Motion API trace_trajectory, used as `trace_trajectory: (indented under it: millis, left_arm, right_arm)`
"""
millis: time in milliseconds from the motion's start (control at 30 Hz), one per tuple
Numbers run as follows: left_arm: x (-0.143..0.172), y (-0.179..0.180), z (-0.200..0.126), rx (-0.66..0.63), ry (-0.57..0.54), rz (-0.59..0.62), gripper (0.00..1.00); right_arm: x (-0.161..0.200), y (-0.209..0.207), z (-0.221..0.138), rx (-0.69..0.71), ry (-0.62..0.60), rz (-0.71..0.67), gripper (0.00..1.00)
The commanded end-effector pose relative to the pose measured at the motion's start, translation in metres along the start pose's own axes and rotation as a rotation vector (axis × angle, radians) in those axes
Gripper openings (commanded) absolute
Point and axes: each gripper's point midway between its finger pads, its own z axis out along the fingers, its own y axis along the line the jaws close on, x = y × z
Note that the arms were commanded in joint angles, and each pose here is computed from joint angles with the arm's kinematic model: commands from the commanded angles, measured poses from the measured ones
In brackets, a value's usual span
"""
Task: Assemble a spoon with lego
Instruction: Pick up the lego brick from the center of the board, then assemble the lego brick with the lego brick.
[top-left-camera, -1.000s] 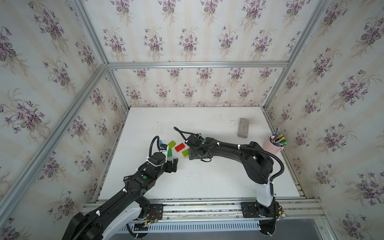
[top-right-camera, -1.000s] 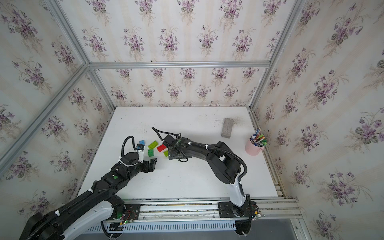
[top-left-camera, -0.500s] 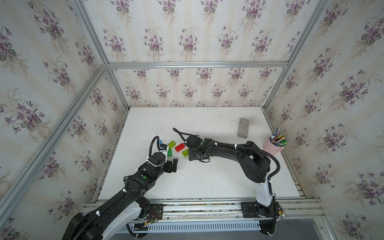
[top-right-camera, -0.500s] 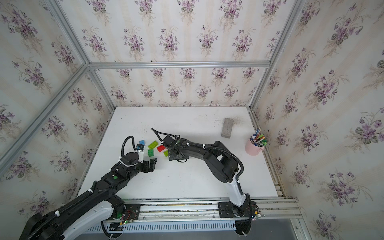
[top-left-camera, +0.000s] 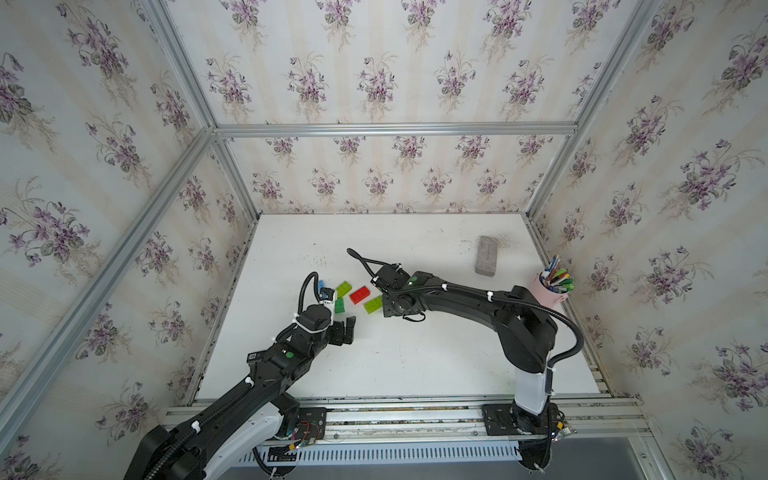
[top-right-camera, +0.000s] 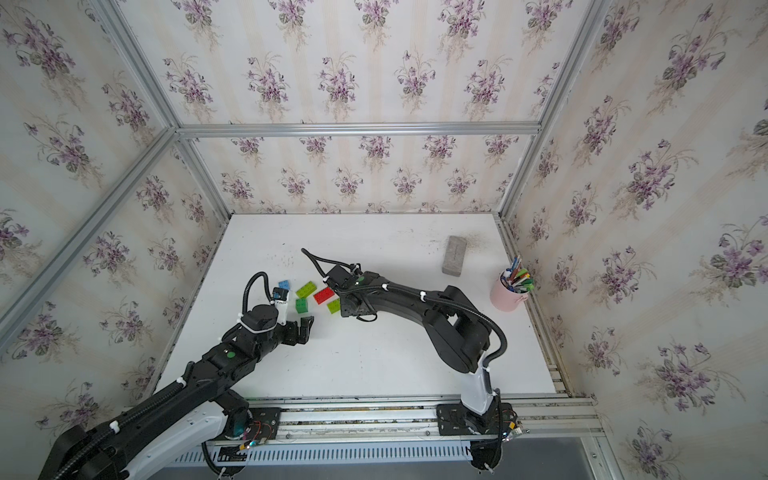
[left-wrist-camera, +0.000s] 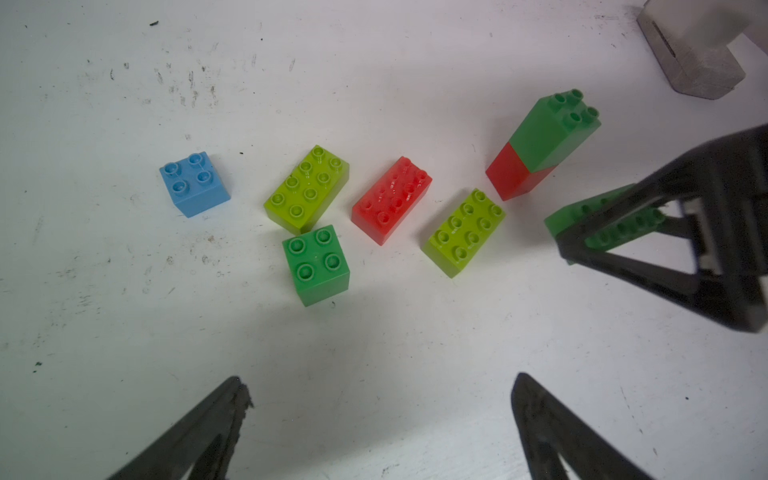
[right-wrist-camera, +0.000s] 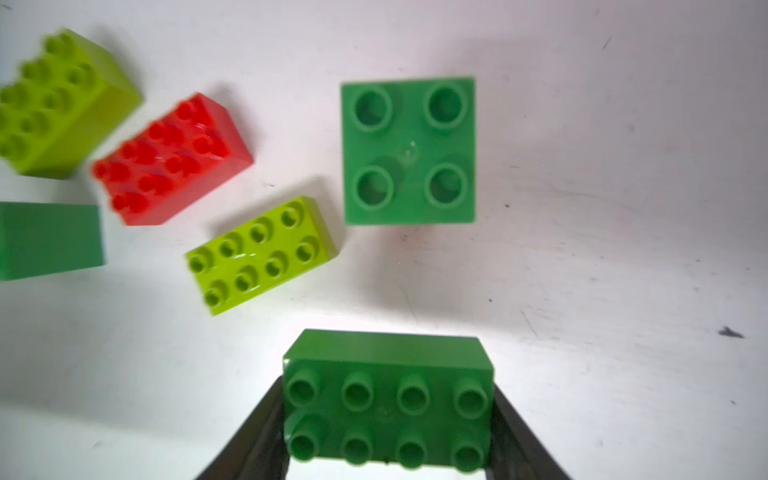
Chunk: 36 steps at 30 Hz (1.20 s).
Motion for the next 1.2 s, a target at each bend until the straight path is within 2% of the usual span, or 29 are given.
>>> trace_trajectory:
  millis: [0, 100, 400, 800, 1167]
  left_arm:
    - [-0.002, 0.001, 0.001, -0.006, -0.012, -0.02, 0.99]
    - [-0.002, 0.001, 0.001, -0.006, -0.013, -0.022, 0.99]
    - [-0.004, 0.0, 0.0, 0.001, -0.02, -0.017, 0.99]
    - [-0.002, -0.001, 0.001, 0.002, -0.01, -0.017, 0.99]
    - [-0.001, 0.0, 0.002, 0.0, -0.009, -0.017, 0.99]
  right_arm:
    - [-0.006, -0.007, -0.031, 0.012, -0.013, -0.023, 0.49]
    - [-0.027, -0.002, -0.049, -0.028, -0.055, -0.045, 0.49]
    - [-0.072, 0.009, -0.022, -0.028, -0.016, -0.136, 0.5]
    - [-0.077, 0.001, -0.007, 0.019, 0.04, -0.165, 0.5]
    - [-0.075, -0.006, -0.002, -0.001, 0.077, -0.142, 0.5]
